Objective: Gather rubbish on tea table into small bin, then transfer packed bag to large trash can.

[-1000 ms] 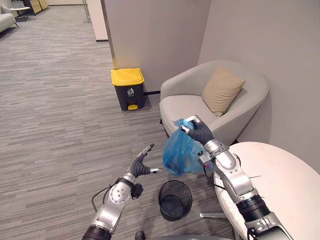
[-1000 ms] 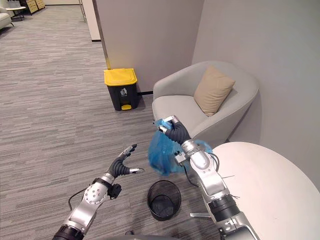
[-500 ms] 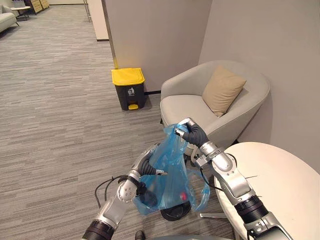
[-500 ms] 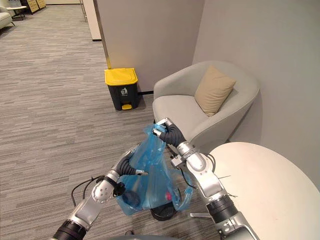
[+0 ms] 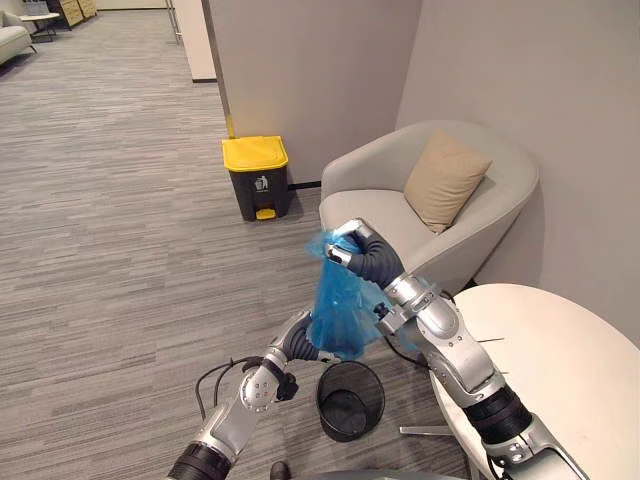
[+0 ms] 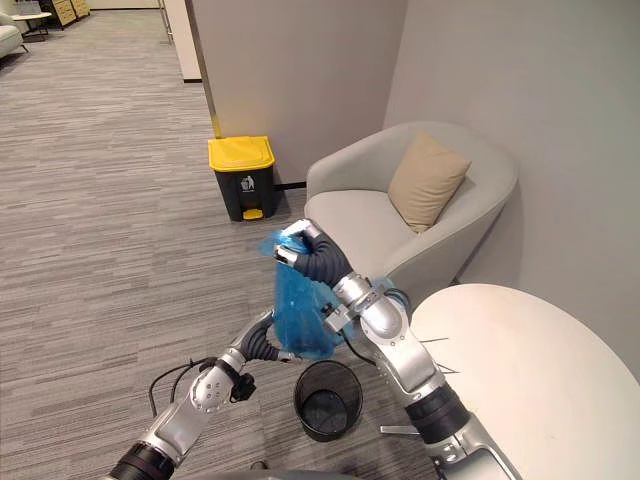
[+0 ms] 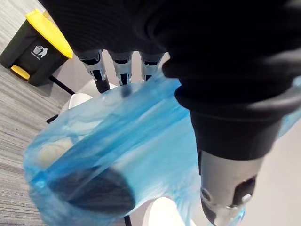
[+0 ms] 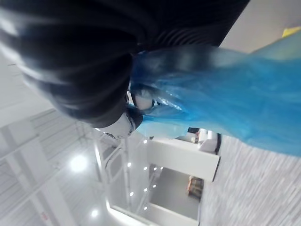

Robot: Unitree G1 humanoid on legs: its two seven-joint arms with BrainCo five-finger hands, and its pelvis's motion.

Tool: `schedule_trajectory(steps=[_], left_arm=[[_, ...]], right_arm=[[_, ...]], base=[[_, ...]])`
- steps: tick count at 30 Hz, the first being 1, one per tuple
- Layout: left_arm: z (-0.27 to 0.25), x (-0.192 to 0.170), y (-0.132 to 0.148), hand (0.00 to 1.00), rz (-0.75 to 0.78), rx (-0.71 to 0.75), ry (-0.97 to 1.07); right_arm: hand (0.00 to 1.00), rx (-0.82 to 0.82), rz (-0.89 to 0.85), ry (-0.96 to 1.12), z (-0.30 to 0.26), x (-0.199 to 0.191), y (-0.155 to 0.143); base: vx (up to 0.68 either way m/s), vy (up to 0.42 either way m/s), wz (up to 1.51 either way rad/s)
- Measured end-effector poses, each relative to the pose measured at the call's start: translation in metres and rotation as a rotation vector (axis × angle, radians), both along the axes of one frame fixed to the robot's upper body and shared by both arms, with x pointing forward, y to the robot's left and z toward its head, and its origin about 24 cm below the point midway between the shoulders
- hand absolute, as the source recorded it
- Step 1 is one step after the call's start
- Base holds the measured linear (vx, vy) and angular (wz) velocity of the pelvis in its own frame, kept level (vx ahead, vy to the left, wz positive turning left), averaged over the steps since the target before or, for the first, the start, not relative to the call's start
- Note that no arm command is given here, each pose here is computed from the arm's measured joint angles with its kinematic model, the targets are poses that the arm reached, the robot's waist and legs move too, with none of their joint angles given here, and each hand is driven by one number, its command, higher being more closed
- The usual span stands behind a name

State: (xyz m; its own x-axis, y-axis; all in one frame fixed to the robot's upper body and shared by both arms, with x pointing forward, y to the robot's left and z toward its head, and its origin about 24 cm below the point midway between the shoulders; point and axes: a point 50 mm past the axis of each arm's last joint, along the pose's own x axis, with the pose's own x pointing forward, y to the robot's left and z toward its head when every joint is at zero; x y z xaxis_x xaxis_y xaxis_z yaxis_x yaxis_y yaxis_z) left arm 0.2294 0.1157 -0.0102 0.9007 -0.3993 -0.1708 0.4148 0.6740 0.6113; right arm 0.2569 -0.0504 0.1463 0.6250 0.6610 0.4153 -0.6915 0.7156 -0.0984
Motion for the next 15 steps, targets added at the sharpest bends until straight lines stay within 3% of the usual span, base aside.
schedule_trajectory(steps=[5,15], left_arm=[[0.014,0.005,-0.004,0.0,0.036,-0.046,-0.066],[0.018,0.009,-0.002,0.0,0.113,-0.034,-0.093]], right_arm=[[1.0,0.071,0.113,-0.034,0.013,-0.012,0.014],[1.0,0.058,0.146,-0.018,0.008,-0.016,0.021]], base=[[0.0,0.0,0.0],[0.0,0.0,0.0]])
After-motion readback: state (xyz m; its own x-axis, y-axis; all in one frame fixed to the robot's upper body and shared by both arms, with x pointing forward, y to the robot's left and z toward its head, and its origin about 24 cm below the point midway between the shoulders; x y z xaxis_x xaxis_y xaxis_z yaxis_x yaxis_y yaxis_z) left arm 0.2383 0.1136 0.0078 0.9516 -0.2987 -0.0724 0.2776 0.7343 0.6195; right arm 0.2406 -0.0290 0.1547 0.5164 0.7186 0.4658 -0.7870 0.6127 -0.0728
